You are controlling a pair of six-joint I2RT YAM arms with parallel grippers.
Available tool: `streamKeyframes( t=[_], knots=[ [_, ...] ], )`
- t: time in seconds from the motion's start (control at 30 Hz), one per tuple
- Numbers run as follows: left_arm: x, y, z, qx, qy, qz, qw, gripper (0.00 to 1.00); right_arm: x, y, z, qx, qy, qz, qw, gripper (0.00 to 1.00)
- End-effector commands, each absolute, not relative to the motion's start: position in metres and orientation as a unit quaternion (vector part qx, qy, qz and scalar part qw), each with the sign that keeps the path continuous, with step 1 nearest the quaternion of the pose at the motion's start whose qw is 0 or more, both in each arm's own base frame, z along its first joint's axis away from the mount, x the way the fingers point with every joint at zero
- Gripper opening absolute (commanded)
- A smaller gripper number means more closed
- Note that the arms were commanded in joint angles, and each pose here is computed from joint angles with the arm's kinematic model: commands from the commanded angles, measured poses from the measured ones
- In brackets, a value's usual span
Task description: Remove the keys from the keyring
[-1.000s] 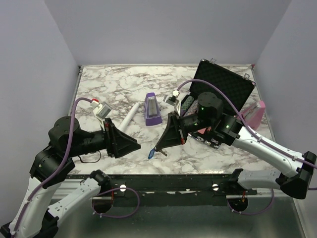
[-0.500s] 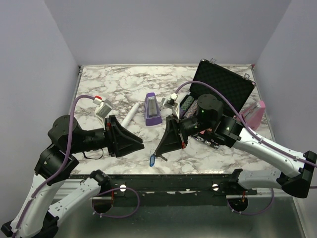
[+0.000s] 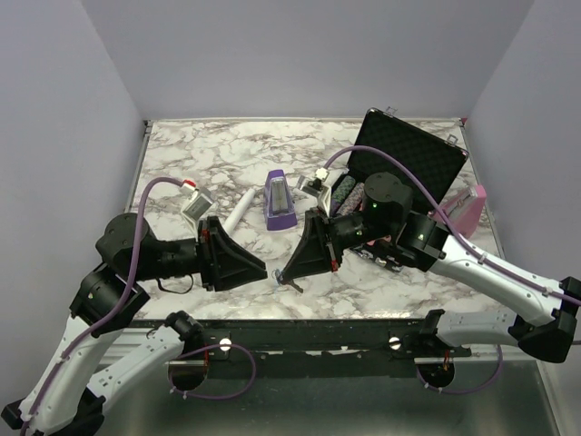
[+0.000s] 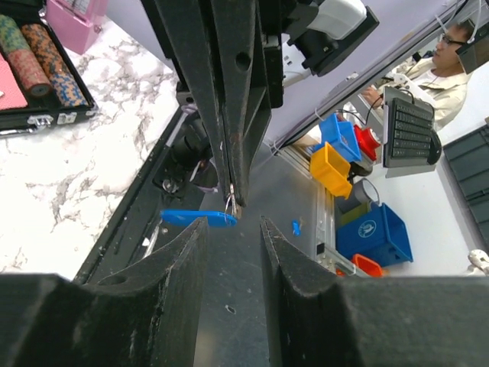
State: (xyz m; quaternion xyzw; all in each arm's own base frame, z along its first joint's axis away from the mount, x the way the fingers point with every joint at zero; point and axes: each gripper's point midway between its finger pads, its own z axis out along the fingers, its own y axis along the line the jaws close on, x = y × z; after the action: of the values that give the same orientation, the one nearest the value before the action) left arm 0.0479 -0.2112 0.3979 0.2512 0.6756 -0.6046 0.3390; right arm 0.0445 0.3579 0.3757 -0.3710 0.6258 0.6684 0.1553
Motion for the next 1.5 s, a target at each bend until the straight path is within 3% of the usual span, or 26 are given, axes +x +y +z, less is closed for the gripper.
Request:
streamKeyframes(
  t=[0.0, 0.27, 0.7, 1.47],
  knots=[
    [0.043, -0.212, 0.398, 0.243, 0.663, -0.622, 0.337, 0.4, 0.051, 0.356, 0.393, -0.357, 0.623, 0.666, 0.203, 0.01],
    [0.054, -0.211, 0.396, 0.184, 0.646, -0.644, 0.367, 0.3, 0.055, 0.356, 0.397, -0.339, 0.615, 0.677, 0.221, 0.01],
    [0.056, -0.206, 0.415, 0.161, 0.595, -0.674, 0.408, 0.33, 0.056, 0.358, 0.395, -0.335, 0.616, 0.68, 0.215, 0.01],
    [0.057, -0.218, 0.411, 0.165, 0.612, -0.671, 0.385, 0.36, 0.056, 0.356, 0.403, -0.335, 0.604, 0.684, 0.235, 0.01]
  ],
)
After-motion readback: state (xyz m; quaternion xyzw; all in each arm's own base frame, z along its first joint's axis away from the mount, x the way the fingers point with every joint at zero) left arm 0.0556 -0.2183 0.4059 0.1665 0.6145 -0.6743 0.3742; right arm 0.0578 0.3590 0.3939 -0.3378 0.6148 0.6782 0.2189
